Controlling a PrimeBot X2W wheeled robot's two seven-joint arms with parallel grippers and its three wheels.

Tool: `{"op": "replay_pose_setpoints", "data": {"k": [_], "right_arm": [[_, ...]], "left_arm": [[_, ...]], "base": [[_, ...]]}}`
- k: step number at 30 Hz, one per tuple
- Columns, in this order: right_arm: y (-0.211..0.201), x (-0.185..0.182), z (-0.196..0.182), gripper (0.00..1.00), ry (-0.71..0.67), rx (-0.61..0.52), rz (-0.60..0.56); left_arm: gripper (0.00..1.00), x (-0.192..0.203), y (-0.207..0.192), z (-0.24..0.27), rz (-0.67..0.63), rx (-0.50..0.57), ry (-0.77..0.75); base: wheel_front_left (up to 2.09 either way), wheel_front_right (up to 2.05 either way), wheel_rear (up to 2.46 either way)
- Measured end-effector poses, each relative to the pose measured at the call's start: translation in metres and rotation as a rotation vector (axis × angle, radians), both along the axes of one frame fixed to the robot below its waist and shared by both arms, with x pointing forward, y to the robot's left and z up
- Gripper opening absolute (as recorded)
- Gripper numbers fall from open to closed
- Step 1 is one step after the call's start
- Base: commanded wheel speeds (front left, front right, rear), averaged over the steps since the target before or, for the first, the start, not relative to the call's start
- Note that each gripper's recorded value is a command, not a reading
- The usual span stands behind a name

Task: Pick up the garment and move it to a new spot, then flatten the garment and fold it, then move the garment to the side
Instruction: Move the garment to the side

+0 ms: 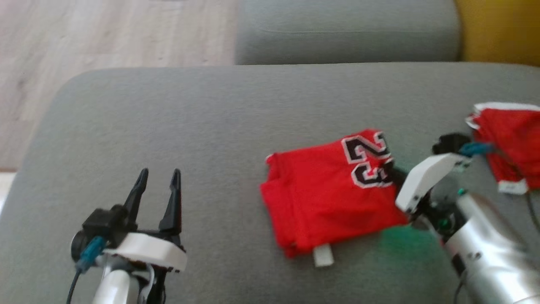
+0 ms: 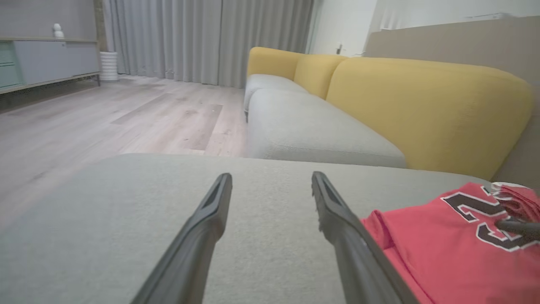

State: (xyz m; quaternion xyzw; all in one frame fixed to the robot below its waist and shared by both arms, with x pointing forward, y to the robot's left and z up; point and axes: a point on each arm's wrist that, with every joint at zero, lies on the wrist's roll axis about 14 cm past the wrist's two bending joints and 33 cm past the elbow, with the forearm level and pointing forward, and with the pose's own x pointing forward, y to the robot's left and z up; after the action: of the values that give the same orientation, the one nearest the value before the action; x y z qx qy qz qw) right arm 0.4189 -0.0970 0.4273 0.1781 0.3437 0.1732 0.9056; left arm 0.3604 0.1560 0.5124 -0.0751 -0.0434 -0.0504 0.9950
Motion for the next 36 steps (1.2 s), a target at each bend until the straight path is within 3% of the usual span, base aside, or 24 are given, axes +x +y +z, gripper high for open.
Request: {"op": "replay_pose_setpoints", "data": {"k": [10,20,29,36], "right_arm": [[-0.083,-0.012,0.013,0.00,-0.053,-0.021,-0.195],[-0.136,-0.035,0.014,0.00,-0.078,-0.020,-0.351],[-0.154,-0.033,0.008,0.00,-0.068,-0.051,-0.376],[-0.166,0.035,0.051,0.00,-0.153,-0.126,-0.319]], "left_arm": [[1.00,0.022,-0.097,0.005,-0.285,-0.031,-0.005],[1.00,0.031,-0.165,0.001,-0.477,-0.031,0.007],[1.00,0.042,-0.175,-0.014,-0.498,-0.024,0.040],[1.00,0.063,-0.162,-0.029,-0.460,-0.016,0.066]], "base": [[0.00,0.00,0.00],[0.00,0.00,0.00],[0.00,0.00,0.00],[0.00,0.00,0.00]]}}
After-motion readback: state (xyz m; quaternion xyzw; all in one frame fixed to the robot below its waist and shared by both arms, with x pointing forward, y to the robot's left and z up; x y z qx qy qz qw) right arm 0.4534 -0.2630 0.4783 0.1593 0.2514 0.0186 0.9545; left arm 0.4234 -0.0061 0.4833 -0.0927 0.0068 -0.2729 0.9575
